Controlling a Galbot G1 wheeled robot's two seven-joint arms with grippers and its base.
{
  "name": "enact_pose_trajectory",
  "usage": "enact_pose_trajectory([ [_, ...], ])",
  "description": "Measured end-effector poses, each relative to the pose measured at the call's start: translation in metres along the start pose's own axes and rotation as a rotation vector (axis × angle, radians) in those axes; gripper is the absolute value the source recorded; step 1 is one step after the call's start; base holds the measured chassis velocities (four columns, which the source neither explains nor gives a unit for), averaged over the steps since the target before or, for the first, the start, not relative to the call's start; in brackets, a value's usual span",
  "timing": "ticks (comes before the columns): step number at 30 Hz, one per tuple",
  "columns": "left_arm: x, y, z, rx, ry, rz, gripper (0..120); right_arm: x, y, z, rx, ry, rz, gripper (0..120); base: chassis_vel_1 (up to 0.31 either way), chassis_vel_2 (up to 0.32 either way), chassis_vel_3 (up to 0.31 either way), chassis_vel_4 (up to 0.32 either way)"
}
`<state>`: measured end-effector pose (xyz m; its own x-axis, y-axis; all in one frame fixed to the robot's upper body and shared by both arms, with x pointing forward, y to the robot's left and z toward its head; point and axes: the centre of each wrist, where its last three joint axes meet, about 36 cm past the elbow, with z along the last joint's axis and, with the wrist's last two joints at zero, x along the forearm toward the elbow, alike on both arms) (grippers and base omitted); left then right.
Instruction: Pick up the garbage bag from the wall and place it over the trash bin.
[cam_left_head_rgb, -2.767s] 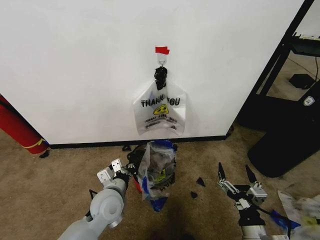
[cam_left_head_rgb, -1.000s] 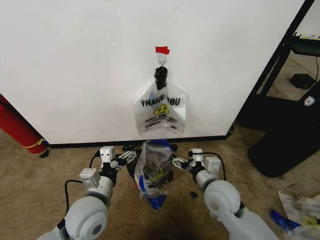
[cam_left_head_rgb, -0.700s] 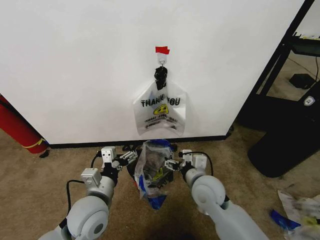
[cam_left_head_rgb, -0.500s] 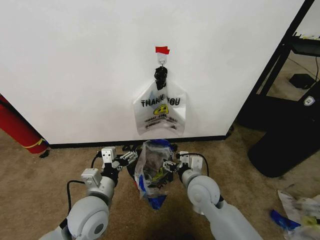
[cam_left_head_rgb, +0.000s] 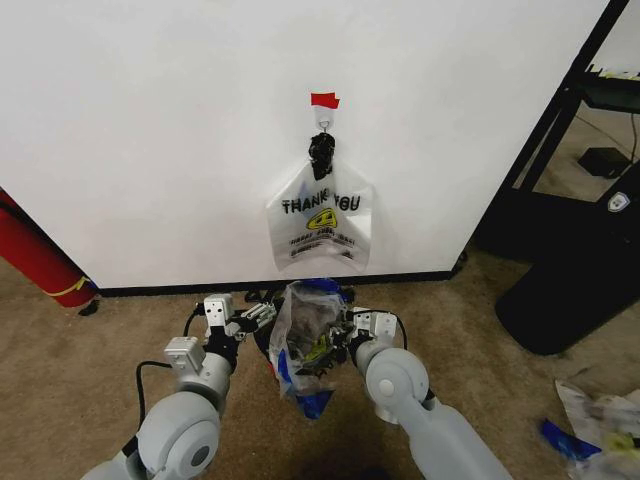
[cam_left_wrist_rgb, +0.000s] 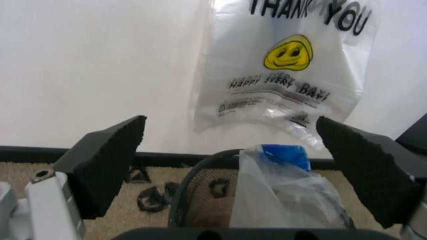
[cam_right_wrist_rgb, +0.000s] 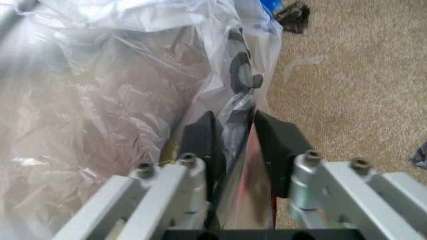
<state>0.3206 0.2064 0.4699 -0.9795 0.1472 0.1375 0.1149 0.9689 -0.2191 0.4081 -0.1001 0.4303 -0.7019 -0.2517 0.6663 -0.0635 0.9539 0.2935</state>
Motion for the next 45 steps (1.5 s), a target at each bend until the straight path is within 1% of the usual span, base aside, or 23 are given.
enact_pose_trajectory([
  [1,0.0,0.0,0.0,0.0,0.0,0.0,100,0.0,0.0,0.0,0.0,0.0,0.0,19,0.0,0.0,0.0,0.0],
  [4,0.0,0.0,0.0,0.008,0.004,-0.001,100,-0.004,0.001,-0.002,-0.015,0.016,0.01,6,0.0,0.0,0.0,0.0],
  [6,0.0,0.0,0.001,0.012,0.007,-0.002,100,-0.006,0.0,-0.003,-0.022,0.027,0.016,1,0.0,0.0,0.0,0.0],
  [12,0.001,-0.001,0.002,0.024,0.021,-0.002,100,-0.009,-0.002,-0.004,-0.037,0.029,0.021,1,0.0,0.0,0.0,0.0],
  [16,0.002,-0.002,0.003,0.028,0.024,0.0,100,-0.008,-0.003,0.002,-0.05,-0.005,0.014,1,0.0,0.0,0.0,0.0],
  [19,0.004,-0.004,-0.002,0.036,0.017,0.013,100,0.0,-0.009,0.009,-0.067,-0.081,-0.029,1,0.0,0.0,0.0,0.0],
  [20,0.004,-0.004,-0.003,0.037,0.016,0.014,100,0.001,-0.009,0.01,-0.069,-0.088,-0.033,1,0.0,0.0,0.0,0.0],
  [21,0.005,-0.006,-0.007,0.044,0.012,0.023,100,0.01,-0.013,0.011,-0.083,-0.146,-0.059,1,0.0,0.0,0.0,0.0],
  [22,0.005,-0.006,-0.007,0.044,0.012,0.023,100,0.01,-0.013,0.011,-0.083,-0.146,-0.059,1,0.0,0.0,0.0,0.0],
  [26,0.006,-0.01,-0.016,0.057,0.007,0.04,100,0.029,-0.022,0.018,-0.136,-0.254,-0.117,1,0.0,0.0,0.0,0.0],
  [28,0.007,-0.011,-0.017,0.058,0.006,0.044,100,0.032,-0.024,0.02,-0.149,-0.271,-0.123,1,0.0,0.0,0.0,0.0],
  [31,0.013,-0.015,-0.027,0.07,0.009,0.068,100,0.044,-0.032,0.029,-0.201,-0.32,-0.144,1,0.0,0.0,0.0,0.0],
  [34,0.015,-0.017,-0.031,0.072,0.008,0.079,100,0.05,-0.035,0.035,-0.224,-0.341,-0.16,1,0.0,0.0,0.0,0.0],
  [36,0.019,-0.019,-0.039,0.079,0.011,0.101,100,0.056,-0.037,0.042,-0.249,-0.369,-0.177,1,0.0,0.0,0.0,0.0],
  [39,0.028,-0.025,-0.061,0.112,0.039,0.167,100,0.065,-0.044,0.055,-0.299,-0.443,-0.222,1,0.0,0.0,0.0,0.0],
  [41,0.03,-0.028,-0.07,0.124,0.046,0.195,100,0.068,-0.045,0.057,-0.316,-0.465,-0.236,1,0.0,0.0,0.0,0.0],
  [42,0.03,-0.028,-0.07,0.124,0.046,0.195,100,0.068,-0.045,0.057,-0.316,-0.465,-0.236,1,0.0,0.0,0.0,0.0],
  [43,0.032,-0.031,-0.077,0.136,0.058,0.225,100,0.071,-0.046,0.06,-0.33,-0.482,-0.244,1,0.0,0.0,0.0,0.0],
  [44,0.033,-0.031,-0.079,0.14,0.064,0.234,100,0.071,-0.046,0.061,-0.333,-0.487,-0.246,1,0.0,0.0,0.0,0.0],
  [45,0.036,-0.037,-0.089,0.164,0.108,0.293,100,0.075,-0.047,0.067,-0.334,-0.508,-0.246,1,0.0,0.0,0.0,0.0],
])
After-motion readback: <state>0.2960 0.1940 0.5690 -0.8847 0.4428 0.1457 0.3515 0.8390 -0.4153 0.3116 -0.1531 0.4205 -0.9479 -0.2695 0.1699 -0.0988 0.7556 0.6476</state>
